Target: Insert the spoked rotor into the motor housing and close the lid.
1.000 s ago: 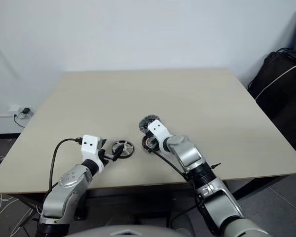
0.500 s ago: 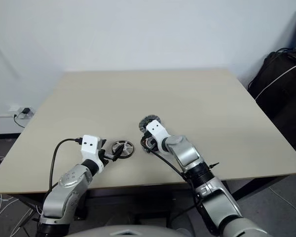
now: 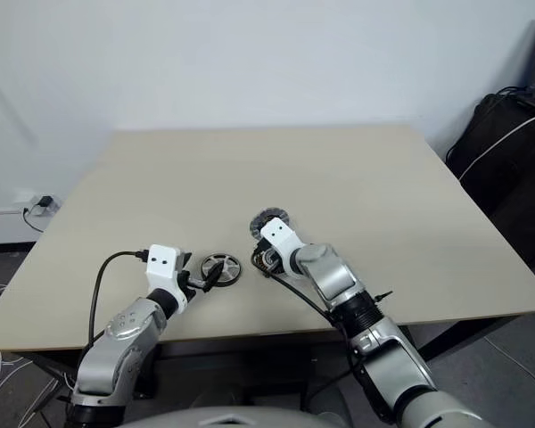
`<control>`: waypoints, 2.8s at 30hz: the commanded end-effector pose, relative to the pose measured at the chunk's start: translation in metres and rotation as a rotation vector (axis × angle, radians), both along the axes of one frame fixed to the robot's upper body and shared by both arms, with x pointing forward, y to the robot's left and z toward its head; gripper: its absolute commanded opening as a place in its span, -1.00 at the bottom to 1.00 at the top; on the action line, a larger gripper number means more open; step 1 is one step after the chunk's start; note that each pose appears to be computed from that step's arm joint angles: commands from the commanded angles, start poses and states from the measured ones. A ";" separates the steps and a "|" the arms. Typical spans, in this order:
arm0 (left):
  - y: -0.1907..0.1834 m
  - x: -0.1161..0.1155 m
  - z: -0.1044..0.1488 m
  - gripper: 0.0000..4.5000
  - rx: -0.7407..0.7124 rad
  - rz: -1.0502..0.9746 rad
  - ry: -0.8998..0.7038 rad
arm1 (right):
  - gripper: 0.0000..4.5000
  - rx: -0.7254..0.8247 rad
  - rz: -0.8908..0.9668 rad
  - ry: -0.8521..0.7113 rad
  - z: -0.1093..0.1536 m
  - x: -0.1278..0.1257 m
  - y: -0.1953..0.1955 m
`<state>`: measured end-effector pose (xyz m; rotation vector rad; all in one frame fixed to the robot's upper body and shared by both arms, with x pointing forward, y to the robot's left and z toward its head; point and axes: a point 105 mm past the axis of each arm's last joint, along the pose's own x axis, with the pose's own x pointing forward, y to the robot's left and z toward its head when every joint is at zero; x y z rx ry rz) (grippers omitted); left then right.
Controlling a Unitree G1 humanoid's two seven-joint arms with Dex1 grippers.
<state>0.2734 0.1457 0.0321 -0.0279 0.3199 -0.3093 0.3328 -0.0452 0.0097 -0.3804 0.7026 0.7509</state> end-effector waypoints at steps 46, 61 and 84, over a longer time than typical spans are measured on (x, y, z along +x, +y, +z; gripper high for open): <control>0.027 0.011 0.004 1.00 -0.443 0.258 0.044 | -0.99 0.171 -0.182 -0.173 0.013 0.009 -0.011; 0.030 0.008 0.007 1.00 -0.439 0.267 0.029 | -0.99 0.272 -0.173 -0.164 0.015 0.002 -0.019; -0.005 0.014 -0.019 1.00 -0.752 0.268 0.295 | -0.99 0.316 -0.209 -0.252 0.057 -0.038 -0.048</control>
